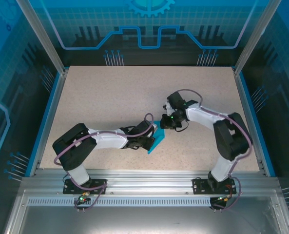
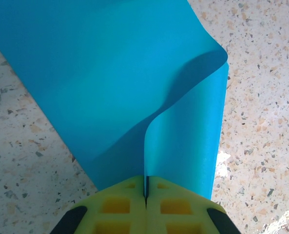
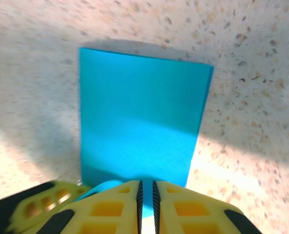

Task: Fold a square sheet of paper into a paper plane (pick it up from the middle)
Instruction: Third fold the triangle at the center of the table.

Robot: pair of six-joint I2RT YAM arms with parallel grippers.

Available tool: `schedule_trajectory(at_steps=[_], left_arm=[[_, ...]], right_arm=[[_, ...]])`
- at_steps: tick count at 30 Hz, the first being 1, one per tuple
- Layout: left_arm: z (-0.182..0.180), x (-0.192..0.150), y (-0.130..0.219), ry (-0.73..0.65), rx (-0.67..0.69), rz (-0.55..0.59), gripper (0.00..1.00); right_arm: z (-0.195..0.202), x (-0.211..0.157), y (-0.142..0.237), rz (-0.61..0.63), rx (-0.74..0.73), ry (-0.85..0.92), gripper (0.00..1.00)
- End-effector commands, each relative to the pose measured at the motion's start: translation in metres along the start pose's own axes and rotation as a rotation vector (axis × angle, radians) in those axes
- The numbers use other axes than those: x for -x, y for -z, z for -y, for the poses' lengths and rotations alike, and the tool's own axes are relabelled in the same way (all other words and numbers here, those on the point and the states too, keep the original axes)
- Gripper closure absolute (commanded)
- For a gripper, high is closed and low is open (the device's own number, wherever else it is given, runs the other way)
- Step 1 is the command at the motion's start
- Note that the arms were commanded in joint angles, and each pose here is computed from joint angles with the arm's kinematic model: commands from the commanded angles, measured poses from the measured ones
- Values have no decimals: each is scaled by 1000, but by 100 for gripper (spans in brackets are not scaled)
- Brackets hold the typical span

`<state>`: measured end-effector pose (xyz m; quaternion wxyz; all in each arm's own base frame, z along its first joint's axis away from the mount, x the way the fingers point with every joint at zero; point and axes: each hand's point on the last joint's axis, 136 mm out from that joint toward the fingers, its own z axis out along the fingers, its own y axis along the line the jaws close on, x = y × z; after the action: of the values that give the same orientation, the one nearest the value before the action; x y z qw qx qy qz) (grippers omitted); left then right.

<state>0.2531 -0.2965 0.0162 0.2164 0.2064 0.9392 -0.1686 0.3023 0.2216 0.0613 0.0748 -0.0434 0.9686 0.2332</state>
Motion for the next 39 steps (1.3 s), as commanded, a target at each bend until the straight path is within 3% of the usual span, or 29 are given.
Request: schedule_trajectory(at_steps=[1,8,20,30,34,39], left_arm=[[-5,-3,-4,18,9,-14,94],[-5,-3,0,28,7,-7,94],[-5,-4,0,28,4,-7,94],[-5,-8,-2,33,0,-21,94],[-6,-12,-3,35,2,-29,94],[-7,-15,-3,40,0,-36,94]], right_arm=[[-9,-13,10,20,74,-49,86],[-30,-53,-17,-22,175,-96,92],[-36,-59,-37,-45,232,-129,92],[-2,-78,-65,-112,109,-159,93],[0,-77,-60,-104,106,-155,93],[-15,-54,-31,-24,208,-145,92]])
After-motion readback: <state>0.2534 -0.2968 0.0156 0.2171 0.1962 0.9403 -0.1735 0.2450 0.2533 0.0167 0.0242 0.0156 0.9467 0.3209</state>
